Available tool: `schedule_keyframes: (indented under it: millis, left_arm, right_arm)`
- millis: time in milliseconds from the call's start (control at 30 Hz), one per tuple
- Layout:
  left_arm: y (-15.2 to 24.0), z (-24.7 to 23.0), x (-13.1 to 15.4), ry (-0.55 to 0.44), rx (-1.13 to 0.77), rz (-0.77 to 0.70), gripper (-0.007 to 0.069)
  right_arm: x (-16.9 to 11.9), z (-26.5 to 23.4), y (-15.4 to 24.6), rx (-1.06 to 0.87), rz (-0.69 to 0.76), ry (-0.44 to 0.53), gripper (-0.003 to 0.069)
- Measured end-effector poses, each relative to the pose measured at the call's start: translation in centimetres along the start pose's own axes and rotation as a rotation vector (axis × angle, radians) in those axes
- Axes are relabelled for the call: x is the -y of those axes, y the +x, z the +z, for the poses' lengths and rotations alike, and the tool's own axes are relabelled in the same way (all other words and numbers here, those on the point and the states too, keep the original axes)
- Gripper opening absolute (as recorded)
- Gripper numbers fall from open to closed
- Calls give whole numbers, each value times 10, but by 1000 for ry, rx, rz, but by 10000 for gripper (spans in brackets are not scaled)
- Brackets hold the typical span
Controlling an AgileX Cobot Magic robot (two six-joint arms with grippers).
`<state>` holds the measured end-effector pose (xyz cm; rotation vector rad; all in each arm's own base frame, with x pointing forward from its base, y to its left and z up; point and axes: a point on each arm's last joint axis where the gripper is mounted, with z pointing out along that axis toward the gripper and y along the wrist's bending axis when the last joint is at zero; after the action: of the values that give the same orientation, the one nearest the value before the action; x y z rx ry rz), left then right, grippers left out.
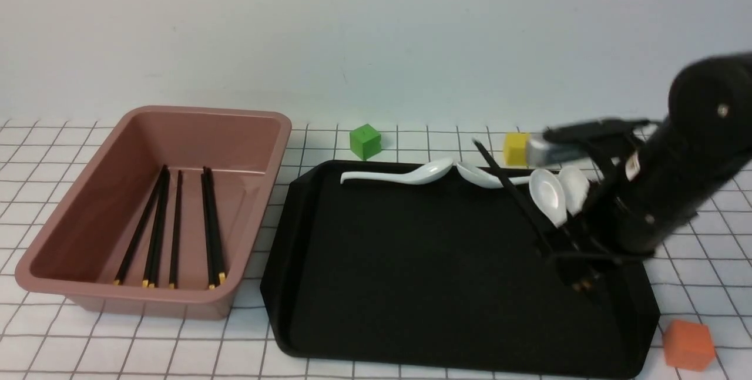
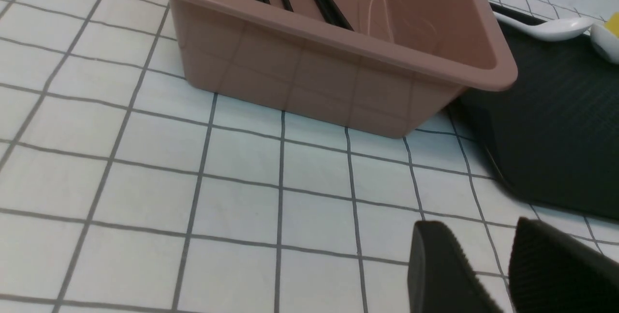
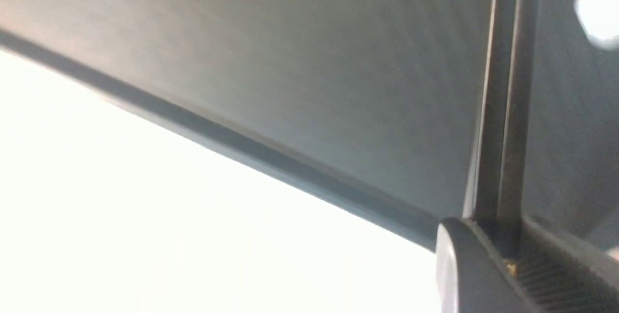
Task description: On white black tablecloth take chopsticks from black tray and put them in box.
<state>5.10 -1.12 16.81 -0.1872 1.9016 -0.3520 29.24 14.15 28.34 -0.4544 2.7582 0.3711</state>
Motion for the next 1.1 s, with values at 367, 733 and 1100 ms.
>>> schedule_keyframes:
  millis: [367, 733, 1100]
  left_arm:
    - [0, 0, 0, 0, 0, 0, 239]
    - [0, 0, 0, 0, 0, 0, 239]
    - [0, 0, 0, 0, 0, 0, 239]
  right_arm:
    - [-183, 93, -92, 263, -186, -434, 141]
    - [-209, 191, -118, 295, -160, -449, 174]
    - [-200, 148, -121, 264, -254, -280, 253]
